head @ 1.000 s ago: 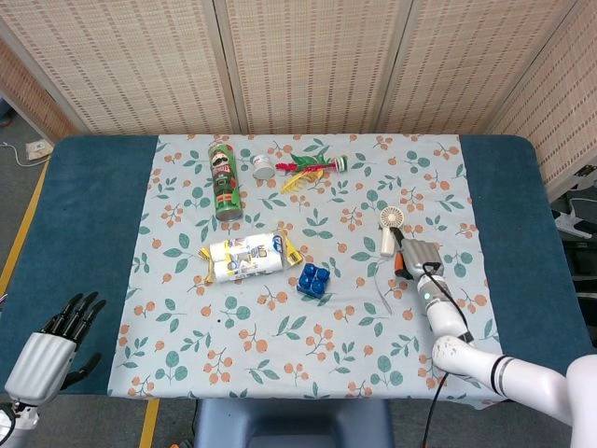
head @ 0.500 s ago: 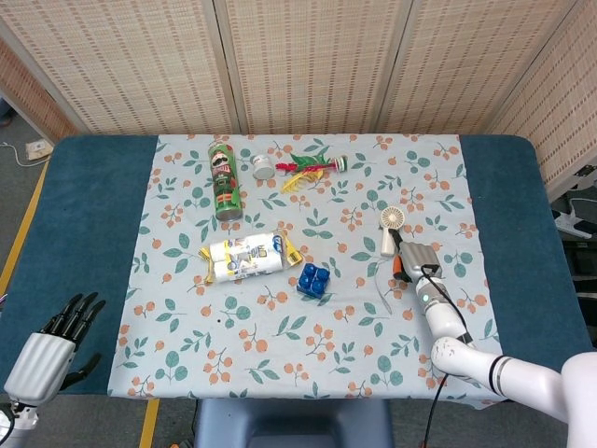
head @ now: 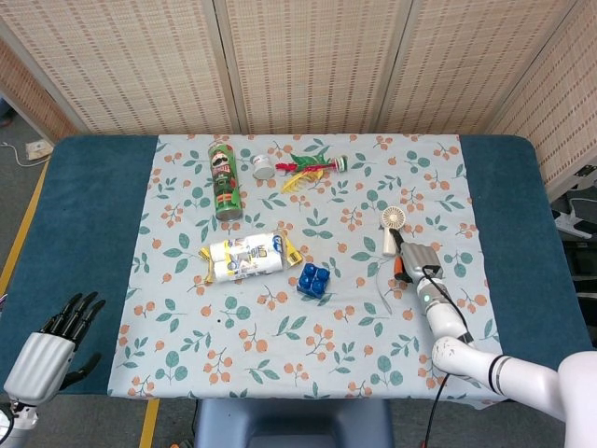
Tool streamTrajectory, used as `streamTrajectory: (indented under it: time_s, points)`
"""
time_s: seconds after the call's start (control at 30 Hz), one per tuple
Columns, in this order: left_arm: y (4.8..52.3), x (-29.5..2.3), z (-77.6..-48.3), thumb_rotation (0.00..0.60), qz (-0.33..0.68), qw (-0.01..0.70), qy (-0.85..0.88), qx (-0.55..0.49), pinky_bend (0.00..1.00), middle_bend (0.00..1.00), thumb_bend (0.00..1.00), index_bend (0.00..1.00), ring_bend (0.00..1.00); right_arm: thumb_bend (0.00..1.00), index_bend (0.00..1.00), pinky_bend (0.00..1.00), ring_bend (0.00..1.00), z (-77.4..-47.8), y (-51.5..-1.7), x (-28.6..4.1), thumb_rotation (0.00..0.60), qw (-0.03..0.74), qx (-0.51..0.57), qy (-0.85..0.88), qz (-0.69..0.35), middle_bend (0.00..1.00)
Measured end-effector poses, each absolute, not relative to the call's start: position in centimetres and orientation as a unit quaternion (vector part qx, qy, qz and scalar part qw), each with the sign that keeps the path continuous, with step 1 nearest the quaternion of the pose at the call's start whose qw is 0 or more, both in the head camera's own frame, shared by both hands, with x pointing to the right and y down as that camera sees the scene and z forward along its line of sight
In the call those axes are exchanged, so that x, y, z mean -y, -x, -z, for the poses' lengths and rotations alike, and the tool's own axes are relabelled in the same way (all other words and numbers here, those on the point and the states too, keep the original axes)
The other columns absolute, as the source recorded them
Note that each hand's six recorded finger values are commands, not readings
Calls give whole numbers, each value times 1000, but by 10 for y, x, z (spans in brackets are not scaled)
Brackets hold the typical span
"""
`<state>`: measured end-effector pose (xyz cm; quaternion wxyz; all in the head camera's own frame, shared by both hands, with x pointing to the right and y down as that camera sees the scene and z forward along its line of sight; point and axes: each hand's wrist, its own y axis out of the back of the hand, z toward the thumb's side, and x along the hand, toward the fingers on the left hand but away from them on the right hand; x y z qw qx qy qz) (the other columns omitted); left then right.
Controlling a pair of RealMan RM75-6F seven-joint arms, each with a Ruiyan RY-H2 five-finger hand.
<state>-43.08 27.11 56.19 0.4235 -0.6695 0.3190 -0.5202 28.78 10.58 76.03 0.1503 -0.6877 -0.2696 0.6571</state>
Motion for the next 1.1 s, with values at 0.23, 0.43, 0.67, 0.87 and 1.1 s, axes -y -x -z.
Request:
streamTrajectory:
  time_s: [0.23, 0.43, 0.67, 0.87, 1.1]
  points:
    - [431, -271, -562, 600, 520, 422, 670, -320, 317, 0, 280, 29, 0, 786, 0, 694, 645, -765, -294, -107, 600, 145, 269, 684, -662, 859]
    - [432, -271, -561, 600, 520, 421, 670, -321, 318, 0, 280, 31, 0, 786, 0, 693, 646, -768, -298, -108, 600, 141, 270, 682, -664, 859]
    - [432, -270, -561, 600, 519, 420, 670, -324, 318, 0, 279, 32, 0, 786, 0, 692, 645, -774, -308, -112, 600, 127, 277, 686, -661, 859]
    - [432, -270, -562, 600, 520, 420, 670, -322, 317, 0, 279, 32, 0, 786, 0, 692, 646, -773, -310, -113, 600, 117, 289, 694, -649, 859]
    - [431, -271, -562, 600, 520, 422, 670, -320, 318, 0, 278, 32, 0, 786, 0, 692, 645, -768, -315, -113, 600, 107, 300, 705, -634, 859]
